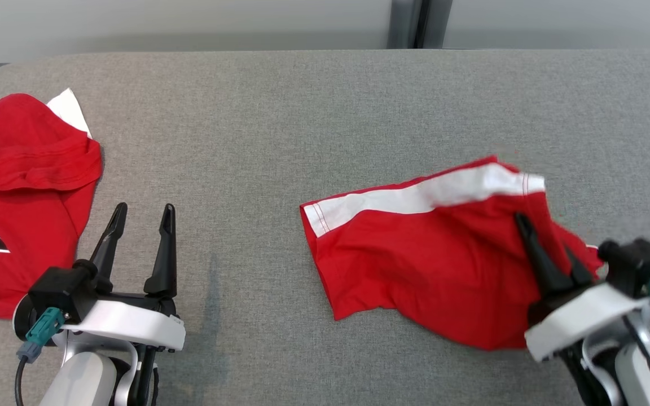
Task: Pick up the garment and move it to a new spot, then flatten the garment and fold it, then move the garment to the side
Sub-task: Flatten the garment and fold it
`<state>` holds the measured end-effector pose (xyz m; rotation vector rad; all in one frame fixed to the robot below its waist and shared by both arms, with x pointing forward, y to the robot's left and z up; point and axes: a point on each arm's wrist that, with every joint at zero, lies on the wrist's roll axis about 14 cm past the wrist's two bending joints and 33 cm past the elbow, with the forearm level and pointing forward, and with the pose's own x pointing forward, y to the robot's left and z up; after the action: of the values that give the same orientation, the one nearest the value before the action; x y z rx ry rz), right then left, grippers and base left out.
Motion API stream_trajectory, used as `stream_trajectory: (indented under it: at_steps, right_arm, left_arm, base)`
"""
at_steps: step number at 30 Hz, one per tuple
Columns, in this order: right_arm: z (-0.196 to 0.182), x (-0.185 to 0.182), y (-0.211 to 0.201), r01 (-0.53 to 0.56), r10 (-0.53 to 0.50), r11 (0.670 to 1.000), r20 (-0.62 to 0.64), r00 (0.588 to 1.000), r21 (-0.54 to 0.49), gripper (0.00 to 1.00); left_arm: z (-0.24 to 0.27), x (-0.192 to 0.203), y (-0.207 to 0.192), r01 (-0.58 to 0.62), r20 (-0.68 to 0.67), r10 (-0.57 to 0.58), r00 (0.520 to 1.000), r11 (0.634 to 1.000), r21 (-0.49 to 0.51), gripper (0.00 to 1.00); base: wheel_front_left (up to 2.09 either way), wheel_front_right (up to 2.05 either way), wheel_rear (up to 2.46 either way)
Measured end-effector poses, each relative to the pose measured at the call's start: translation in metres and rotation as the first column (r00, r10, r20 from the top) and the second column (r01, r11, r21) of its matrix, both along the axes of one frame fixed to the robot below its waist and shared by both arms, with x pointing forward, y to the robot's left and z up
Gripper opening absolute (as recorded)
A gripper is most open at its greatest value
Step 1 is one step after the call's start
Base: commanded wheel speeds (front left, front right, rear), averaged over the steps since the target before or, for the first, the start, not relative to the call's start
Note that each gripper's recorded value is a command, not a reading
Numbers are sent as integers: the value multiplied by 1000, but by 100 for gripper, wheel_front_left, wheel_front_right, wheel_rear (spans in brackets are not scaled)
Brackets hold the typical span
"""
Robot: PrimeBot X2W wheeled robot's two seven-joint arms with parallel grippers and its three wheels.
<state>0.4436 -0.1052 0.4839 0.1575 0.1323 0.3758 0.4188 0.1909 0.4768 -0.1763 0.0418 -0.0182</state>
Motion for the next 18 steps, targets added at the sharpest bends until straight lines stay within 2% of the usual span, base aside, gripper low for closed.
stream_trajectory:
  at_steps: [7,15,16,18]
  right_arm:
    - [-56,-44,-12,99,-88,994,-185,979,51,0]
    - [-86,-66,-17,146,-123,987,-279,952,63,0]
    - [-89,-67,-17,146,-123,987,-287,950,60,16]
    - [-89,-67,-16,148,-124,987,-282,951,66,100]
  left_arm:
    - [-3,0,-2,8,-9,-8,1000,1000,-2,100]
    - [1,-2,0,6,-2,-6,1000,1000,2,100]
    - [2,-2,0,6,0,-6,1000,1000,2,100]
    - [4,-2,1,7,2,-7,1000,1000,4,100]
  base:
    - [0,0,0]
    - [0,0,0]
    - [0,0,0]
    - [0,0,0]
